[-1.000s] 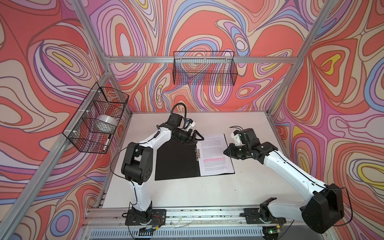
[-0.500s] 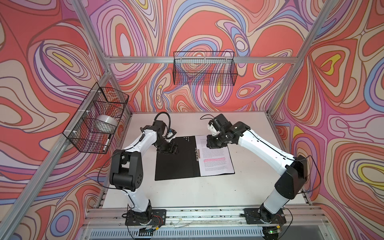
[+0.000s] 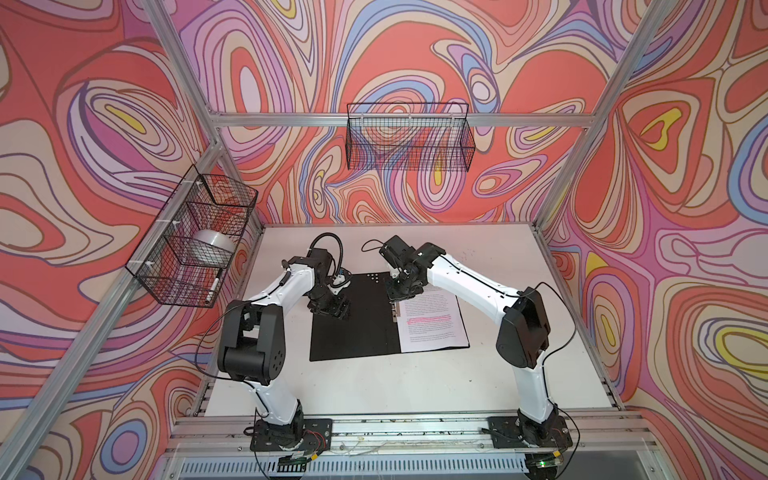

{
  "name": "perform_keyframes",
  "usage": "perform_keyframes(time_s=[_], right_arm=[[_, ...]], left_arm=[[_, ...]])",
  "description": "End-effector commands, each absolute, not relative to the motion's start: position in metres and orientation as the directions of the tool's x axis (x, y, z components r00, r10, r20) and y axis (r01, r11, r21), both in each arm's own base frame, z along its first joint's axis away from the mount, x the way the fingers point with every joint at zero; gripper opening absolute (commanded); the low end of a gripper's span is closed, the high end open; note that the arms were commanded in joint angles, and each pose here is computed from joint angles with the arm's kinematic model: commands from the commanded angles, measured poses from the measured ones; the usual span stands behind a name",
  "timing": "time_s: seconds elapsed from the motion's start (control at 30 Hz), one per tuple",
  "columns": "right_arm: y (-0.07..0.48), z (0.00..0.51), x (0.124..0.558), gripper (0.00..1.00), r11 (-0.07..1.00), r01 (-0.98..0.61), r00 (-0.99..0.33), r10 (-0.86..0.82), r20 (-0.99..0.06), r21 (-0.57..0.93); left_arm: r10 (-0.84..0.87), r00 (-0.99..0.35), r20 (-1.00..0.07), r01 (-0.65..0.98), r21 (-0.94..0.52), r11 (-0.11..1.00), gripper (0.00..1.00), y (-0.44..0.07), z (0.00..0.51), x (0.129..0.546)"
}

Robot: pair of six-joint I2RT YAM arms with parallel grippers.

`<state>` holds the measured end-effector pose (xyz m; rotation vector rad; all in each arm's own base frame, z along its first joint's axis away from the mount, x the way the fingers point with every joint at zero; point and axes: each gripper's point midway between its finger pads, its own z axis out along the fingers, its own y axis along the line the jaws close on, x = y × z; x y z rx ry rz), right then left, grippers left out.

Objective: Put the files into the folder

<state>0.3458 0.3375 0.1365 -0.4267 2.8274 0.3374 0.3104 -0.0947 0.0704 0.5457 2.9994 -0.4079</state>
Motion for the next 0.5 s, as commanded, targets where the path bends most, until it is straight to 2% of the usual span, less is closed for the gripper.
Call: perform_keyframes(time_s=[0.0,0.27,0.47], right_arm=[[0.339,0.134,0.35,0.17,0.935,-0.315,-0.921,-0.259,-0.292,0.164],[0.343,0.138,0.352,0.17,0.934,-0.311,-0.919,-0.249,-0.305,0.174],[0.346,0.134,0.353,0.17,0.927,-0.329,-0.917,-0.269,-0.296,0.177]], left_arm=[[0.373,-0.92,-0.123,0.392,-0.223,0.893,0.7,-0.091,0.073,0.308],[0.393,-0.904,-0.168,0.419,-0.171,0.892,0.75,-0.085,0.078,0.308],[0.413,-0.9,-0.138,0.431,-0.139,0.892,0.71,-0.078,0.073,0.304]])
